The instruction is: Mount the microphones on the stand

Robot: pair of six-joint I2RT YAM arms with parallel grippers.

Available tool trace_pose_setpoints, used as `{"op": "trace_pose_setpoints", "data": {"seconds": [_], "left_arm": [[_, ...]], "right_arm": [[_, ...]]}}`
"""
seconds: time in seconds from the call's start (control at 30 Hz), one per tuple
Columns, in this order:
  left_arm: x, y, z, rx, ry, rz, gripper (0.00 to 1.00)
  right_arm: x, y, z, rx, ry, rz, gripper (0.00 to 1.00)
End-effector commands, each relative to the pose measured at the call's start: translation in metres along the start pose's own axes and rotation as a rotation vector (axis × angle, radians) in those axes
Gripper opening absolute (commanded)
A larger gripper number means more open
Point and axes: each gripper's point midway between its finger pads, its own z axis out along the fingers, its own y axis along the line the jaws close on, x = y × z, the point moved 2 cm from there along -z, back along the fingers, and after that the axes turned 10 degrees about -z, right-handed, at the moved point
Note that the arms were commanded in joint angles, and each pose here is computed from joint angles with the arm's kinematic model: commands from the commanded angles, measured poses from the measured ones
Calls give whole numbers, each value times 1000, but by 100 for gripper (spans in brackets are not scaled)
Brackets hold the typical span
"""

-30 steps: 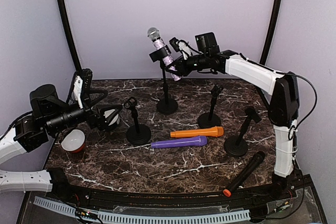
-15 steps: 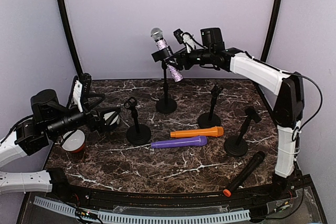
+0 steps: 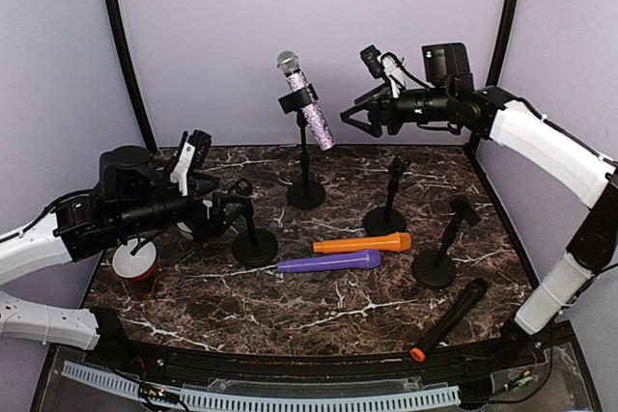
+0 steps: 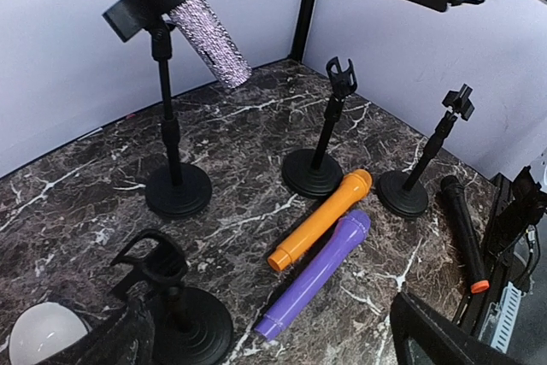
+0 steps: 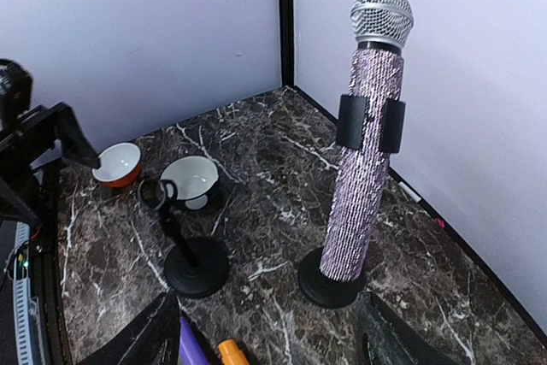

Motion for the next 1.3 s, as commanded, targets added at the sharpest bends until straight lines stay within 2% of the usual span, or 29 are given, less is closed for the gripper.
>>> {"op": "trace_pose_setpoints", "data": {"seconds": [0.0,0.1,0.27,0.33,0.4,0.43,0.5,0.57,0.67,0.77,0.87,1.0,1.13,1.27], "left_arm": [[-6,-23,24,78,122,-35,99],[-12,-34,46,94,160,37,99],[-17,-57,74,172,112,150,99],[-25,-56,88,110,101,193,99],[-33,-59,101,-29,84,347,99],[-45,-60,106,-114,47,419,99],[-72,-60,116,-237,-46,468,99],[-84,-58,132,-301,-108,496,99],[-74,-60,162,-316,-83,562,99],[-43,-56,191,-307,30,590,99],[0,-58,208,-214,184,622,99],[37,-53,214,-80,340,549,86],[79,-40,208,31,599,436,83],[116,-39,186,120,767,421,77]], "right_arm": [[20,35,-36,-77,40,-34,70],[26,55,-58,-120,61,-60,72],[48,98,-91,-270,99,-142,72],[63,110,-99,-309,122,-164,72],[79,118,-103,-330,146,-169,72],[87,121,-103,-335,159,-167,72],[98,125,-104,-349,175,-153,72],[102,128,-104,-360,174,-149,72],[104,129,-106,-359,176,-149,73],[105,126,-110,-335,186,-161,73],[124,126,-110,-327,225,-149,72],[142,128,-108,-329,239,-130,72],[167,132,-106,-341,253,-95,70],[182,137,-106,-359,243,-73,70]]}}
